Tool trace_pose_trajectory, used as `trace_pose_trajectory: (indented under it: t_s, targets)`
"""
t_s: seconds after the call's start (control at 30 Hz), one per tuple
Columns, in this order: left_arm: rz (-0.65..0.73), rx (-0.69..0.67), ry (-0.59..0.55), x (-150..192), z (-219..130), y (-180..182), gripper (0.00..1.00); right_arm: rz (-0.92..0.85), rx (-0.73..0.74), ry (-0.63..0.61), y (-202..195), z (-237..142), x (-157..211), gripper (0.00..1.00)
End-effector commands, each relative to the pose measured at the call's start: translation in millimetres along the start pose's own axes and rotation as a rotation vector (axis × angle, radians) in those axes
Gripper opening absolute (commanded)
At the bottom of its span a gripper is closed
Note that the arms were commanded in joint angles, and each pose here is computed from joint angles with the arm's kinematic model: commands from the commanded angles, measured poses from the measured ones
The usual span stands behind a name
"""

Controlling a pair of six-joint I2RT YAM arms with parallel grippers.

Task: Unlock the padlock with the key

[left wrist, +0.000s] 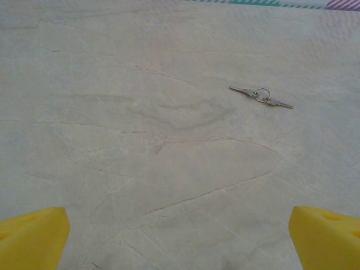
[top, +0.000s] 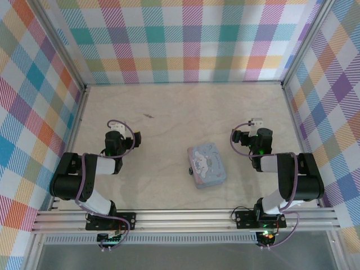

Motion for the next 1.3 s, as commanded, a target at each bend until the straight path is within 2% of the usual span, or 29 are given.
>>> trace_pose_trajectory:
  t_s: [0.0, 0.23, 0.4, 0.5, 0.6, 0.7, 0.77, 0.87, 1.07, 1.27]
  targets:
    - [0.007, 0.007, -0.004, -5.1, 2.2, 1.6, 1.0, -0.011, -0.008, -0.017, -1.6, 1.9, -5.4, 1.0]
    - [0.003, 0.003, -0.008, -7.9, 1.2, 1.5, 1.0, 0.003, 0.021, -0.019, -5.7, -1.0, -10.7, 1.0]
    - [0.01, -0.013, 0.072, -39.1, -2.6, -10.3, 1.0, 0.049, 0.075, 0.022, -16.1, -24.4, -38.9, 1.0]
    - [-0.039, -0.042, 0.01, -64.3, -13.7, -12.9, 1.0, 0.118, 0.073, 0.021, -17.1, -41.0, -55.9, 1.0]
    - [-0.142, 0.038, 0.005, -91.0, -22.9, -30.5, 1.0, 0.263, 0.048, 0.074, -15.4, -57.8, -68.4, 1.0]
    - [-0.297, 0.127, 0.114, -106.0, -19.6, -50.2, 1.0, 0.56, 0.119, 0.228, -19.0, -74.0, -59.0, 1.0]
    - [-0.33, 0.255, 0.209, -108.9, -14.8, -70.8, 1.0, 0.576, -0.058, 0.242, -1.1, -74.8, -64.5, 1.0]
    - [-0.373, 0.381, 0.347, -106.1, -9.4, -97.6, 0.98, 0.647, -0.211, 0.277, 19.6, -83.7, -65.9, 0.94]
    - [-0.309, 0.515, 0.538, -76.2, -11.3, -152.8, 0.93, 0.698, -0.306, 0.387, 49.9, -122.3, -50.7, 0.91]
    - [-0.191, 0.594, 0.726, -34.2, -14.3, -206.1, 0.87, 0.762, -0.417, 0.568, 84.0, -161.6, -21.3, 0.85]
Point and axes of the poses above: each hand's point on the last joint's axis, 136 mm out from that joint toward the fingers, its own z axis out along the fingers, its own y axis along the line the jaws close on, x = y × z, the point moved 5 cm from there along -z, back along the fingers, and after that the axes turned 14 degrees about -z, right-handed, at the moved point
